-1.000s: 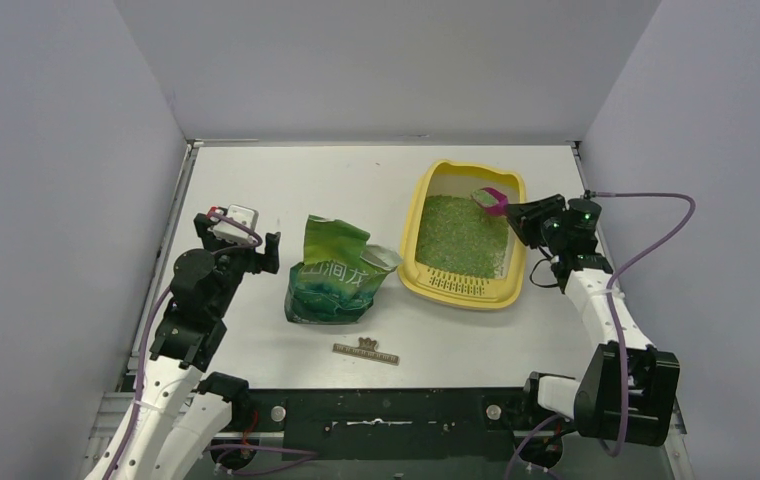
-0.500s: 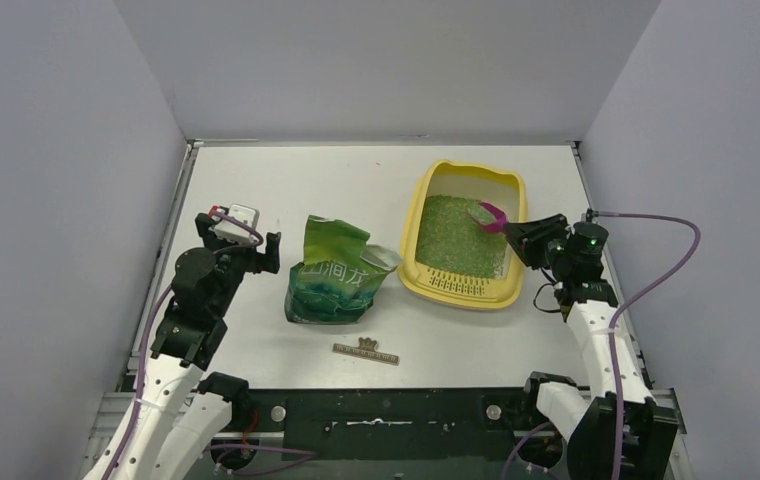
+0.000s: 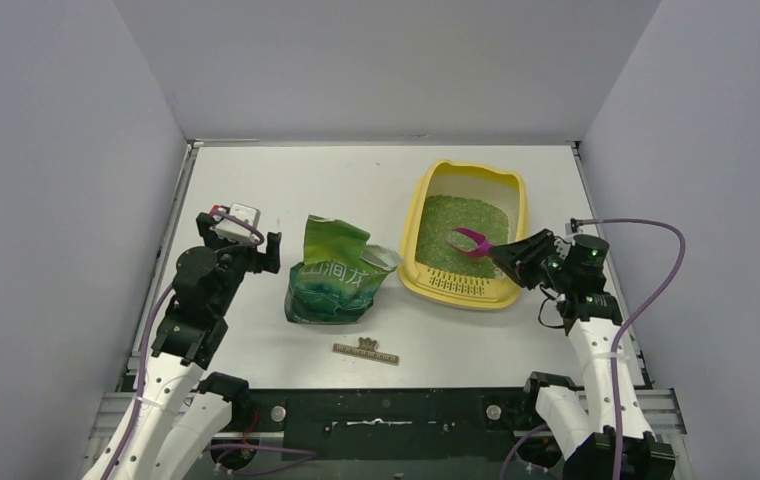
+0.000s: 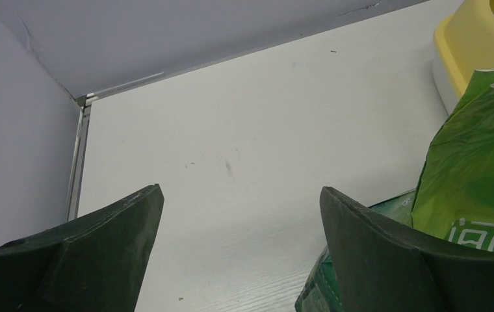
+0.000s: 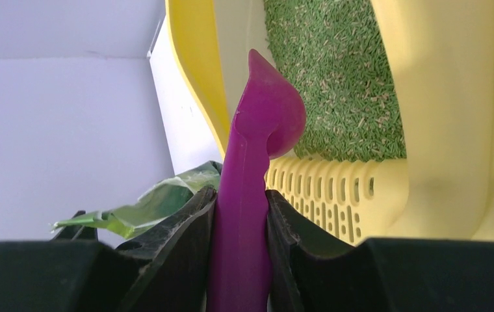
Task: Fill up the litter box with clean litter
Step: Pour the cat litter into the litter box.
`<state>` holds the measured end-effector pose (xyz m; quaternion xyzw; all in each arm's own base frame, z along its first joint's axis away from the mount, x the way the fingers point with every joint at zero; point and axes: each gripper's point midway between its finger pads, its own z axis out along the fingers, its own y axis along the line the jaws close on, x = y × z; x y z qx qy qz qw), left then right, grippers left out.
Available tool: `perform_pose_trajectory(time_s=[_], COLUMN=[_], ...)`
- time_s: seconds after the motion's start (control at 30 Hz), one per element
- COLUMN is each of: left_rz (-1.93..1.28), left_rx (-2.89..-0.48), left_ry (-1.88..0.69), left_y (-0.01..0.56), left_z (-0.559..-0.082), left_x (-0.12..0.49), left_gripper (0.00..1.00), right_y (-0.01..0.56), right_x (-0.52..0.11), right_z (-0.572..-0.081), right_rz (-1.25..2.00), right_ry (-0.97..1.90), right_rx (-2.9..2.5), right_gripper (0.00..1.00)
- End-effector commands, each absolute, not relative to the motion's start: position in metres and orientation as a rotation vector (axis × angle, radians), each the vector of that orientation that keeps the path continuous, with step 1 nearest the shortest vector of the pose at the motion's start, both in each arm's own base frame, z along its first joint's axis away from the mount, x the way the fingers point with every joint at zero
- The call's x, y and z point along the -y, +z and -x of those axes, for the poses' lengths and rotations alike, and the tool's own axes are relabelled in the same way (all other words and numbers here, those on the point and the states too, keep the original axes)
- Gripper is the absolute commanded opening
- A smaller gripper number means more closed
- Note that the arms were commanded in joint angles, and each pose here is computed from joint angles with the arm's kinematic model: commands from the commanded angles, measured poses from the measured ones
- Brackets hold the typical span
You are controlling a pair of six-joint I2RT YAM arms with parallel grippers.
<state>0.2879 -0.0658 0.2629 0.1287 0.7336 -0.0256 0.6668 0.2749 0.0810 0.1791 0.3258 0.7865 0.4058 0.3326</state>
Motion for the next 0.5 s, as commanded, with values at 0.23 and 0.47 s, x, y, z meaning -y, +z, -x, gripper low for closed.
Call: perform_pose_trajectory(time_s=[0.23,0.47], left_rz=[-0.273,-0.277], left_rx=[-1.575,-1.582], left_ry=[-0.063,-0.06], left_y=[0.291,0.289], left_z=[-0.29,-0.291], left_x=[0.066,0.066], left_gripper=[0.89,0.89], right_y=[0.201,0.203], right_x=[-0.079,-0.07], right_z=[-0.256,-0.246], right_rz=[-0.773,-0.793], right_ry=[1.119,1.074], right_rx=[-2.025,-2.032], right_gripper=[0.0,0.0])
